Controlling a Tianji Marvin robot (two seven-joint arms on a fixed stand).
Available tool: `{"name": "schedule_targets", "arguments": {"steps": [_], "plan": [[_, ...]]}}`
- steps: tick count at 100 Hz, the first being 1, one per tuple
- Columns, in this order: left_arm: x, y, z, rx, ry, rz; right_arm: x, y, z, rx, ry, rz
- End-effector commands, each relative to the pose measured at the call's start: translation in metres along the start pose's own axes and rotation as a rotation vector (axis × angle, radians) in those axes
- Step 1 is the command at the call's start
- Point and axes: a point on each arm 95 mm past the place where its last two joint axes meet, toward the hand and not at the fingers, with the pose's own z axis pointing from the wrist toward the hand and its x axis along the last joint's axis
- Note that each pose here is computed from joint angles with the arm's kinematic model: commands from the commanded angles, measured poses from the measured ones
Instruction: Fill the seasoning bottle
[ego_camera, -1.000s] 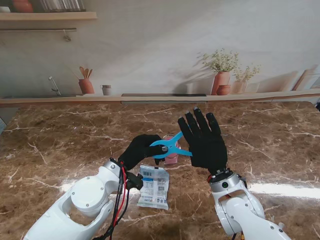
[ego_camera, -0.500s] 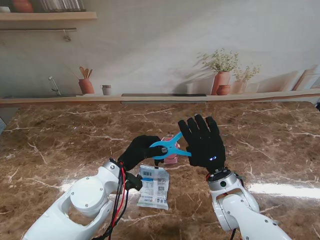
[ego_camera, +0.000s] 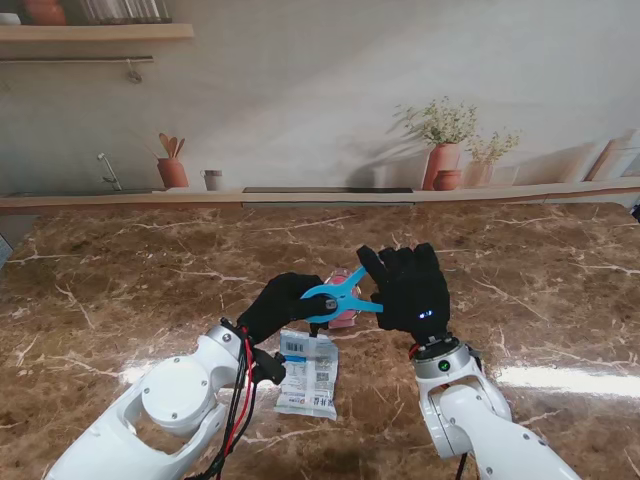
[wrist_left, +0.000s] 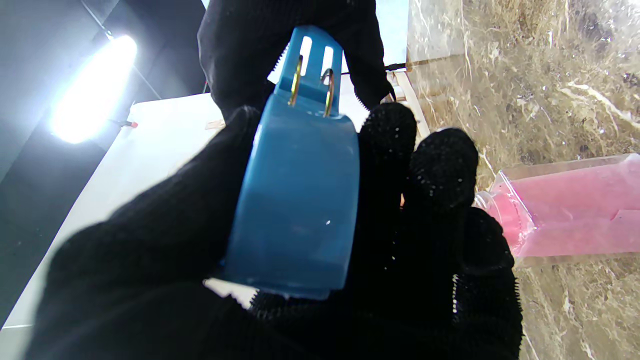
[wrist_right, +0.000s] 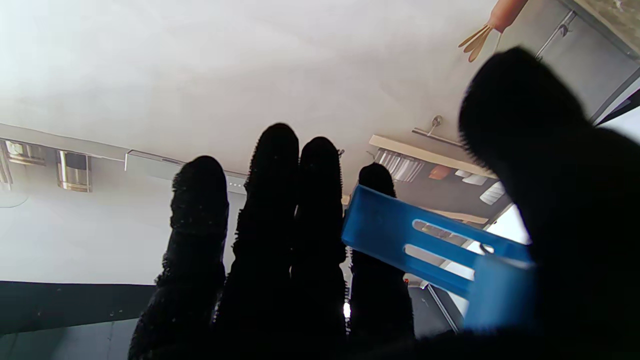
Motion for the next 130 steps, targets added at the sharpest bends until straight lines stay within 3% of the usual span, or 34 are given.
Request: {"name": "schedule_targets", "arguments": {"steps": [1, 69, 90, 112, 130], "plan": [[0.0031, 0.0041, 0.0013, -0.015, 0.017, 0.01, -0.0001, -0.0065, -0.0021, 0.014, -0.014, 0.003], [0.003, 0.0039, 0.0035, 0.053, 0.025, 0.027, -0.0037, -0.0075, -0.0061, -0.015, 0.001, -0.022], [0.0032, 0.0042, 0.0035, 0.058, 0.029, 0.029, -0.0027, -0.0062, -0.0052, -0.047, 0.076, -0.009], [0.0027, 0.0046, 0.0046, 0.043, 0.039, 0.039, 0.0024, -0.0075, -0.0055, -0.012, 0.134, 0.009], [0.0036, 0.0032, 0.0035, 0.047, 0.046, 0.037, 0.0011, -0.0097, -0.005, -0.015, 0.125, 0.001]]}}
